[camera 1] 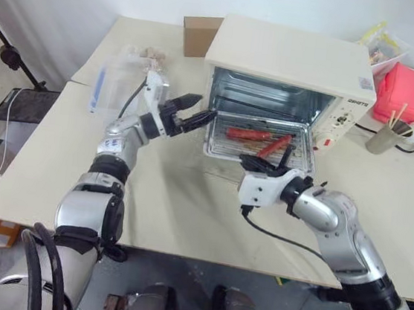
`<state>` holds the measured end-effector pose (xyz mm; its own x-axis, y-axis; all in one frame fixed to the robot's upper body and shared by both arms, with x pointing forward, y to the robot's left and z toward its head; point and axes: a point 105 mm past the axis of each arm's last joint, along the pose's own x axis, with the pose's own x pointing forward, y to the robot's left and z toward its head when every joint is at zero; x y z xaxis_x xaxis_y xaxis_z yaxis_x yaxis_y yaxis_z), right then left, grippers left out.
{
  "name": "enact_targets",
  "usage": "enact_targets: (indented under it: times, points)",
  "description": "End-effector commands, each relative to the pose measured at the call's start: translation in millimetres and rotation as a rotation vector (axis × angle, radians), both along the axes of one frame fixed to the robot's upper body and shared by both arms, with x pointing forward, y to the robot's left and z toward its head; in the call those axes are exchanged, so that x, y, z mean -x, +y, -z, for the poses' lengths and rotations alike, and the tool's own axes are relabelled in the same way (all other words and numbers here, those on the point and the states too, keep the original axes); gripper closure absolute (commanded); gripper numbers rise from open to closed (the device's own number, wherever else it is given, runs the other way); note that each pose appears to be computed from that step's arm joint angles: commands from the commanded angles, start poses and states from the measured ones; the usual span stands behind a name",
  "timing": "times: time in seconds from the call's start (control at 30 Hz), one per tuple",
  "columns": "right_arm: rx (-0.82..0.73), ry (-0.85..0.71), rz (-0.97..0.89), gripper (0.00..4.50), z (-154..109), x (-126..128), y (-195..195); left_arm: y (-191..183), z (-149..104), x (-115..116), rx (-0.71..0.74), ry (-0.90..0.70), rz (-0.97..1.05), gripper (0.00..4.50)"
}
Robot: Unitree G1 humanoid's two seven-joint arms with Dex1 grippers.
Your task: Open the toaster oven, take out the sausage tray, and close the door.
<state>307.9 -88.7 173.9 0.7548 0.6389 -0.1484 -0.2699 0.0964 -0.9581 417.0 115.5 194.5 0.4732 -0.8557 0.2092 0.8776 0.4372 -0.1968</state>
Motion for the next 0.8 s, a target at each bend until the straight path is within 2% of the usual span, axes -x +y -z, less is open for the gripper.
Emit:
enact_targets:
  times: [0.03, 0.17, 0.3, 0.47, 0.67, 0.8]
  points:
    - [0.013, -0.063, -0.025, 4.45, -13.7, 14.7, 2.6, 14.1, 0.1, 9.2, 0.009, 0.195, 0.023, 0.00]
    - [0.017, -0.068, -0.058, 4.45, -12.0, 20.4, 7.9, 18.1, -3.0, 36.3, 0.125, 0.454, 0.133, 0.00]
    - [0.023, -0.084, -0.093, 4.45, -13.3, 18.6, 12.7, 13.9, -1.9, 52.2, 0.139, 0.631, 0.176, 0.00]
    - [0.030, -0.108, -0.178, 4.45, -17.6, 17.1, 22.5, 6.1, -9.9, 52.5, 0.224, 0.767, 0.190, 0.00]
    - [0.041, -0.106, -0.273, 4.45, -18.0, 20.5, 30.5, -7.6, -3.7, 48.8, 0.271, 0.902, 0.190, 0.00]
    - [0.049, -0.106, -0.298, 4.50, -17.5, 22.0, 32.8, -14.9, 2.2, 50.1, 0.239, 0.934, 0.184, 0.90]
